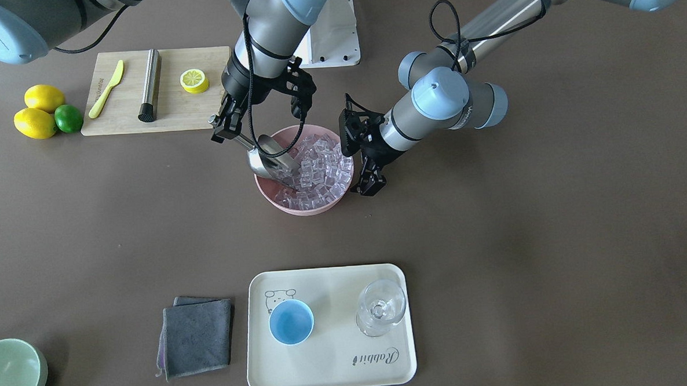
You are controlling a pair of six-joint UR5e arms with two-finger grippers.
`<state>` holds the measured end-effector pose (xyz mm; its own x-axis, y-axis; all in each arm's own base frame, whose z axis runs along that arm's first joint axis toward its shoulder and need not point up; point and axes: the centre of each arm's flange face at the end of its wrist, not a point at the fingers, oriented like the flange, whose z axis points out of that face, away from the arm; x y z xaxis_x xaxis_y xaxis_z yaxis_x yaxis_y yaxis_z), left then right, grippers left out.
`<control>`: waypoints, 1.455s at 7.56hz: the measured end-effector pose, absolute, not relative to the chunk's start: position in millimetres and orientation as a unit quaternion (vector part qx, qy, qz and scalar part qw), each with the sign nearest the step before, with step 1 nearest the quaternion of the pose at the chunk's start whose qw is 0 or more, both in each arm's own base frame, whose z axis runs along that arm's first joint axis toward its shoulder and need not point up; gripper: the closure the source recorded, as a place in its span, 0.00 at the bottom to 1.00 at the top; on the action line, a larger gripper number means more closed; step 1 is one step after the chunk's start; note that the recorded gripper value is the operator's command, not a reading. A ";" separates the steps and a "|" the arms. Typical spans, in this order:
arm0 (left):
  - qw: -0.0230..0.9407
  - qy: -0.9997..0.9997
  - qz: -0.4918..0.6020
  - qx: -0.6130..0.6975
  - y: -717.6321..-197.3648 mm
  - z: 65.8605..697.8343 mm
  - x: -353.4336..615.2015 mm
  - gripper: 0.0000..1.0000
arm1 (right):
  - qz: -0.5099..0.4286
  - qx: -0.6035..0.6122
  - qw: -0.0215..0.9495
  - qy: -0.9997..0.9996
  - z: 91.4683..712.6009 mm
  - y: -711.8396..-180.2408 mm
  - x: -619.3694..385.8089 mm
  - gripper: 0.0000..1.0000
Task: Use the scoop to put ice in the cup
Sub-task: 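Lower the scoop into the ice cubes with the right gripper, then scoop ice cubes and lift the scoop out of the bowl with the right gripper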
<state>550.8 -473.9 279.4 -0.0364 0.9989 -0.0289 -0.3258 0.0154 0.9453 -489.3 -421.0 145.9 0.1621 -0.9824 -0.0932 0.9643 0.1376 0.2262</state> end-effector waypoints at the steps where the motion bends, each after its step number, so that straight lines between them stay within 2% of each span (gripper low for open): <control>1: 0.571 0.426 0.580 0.395 -473.8 279.5 550.8 0.01 | -0.641 0.135 0.754 -0.048 155.0 -418.2 -485.2 1.00; 11: 0.571 0.426 0.580 0.395 -473.6 279.5 551.0 0.01 | -0.532 0.299 0.772 -0.178 220.3 -398.9 -460.4 1.00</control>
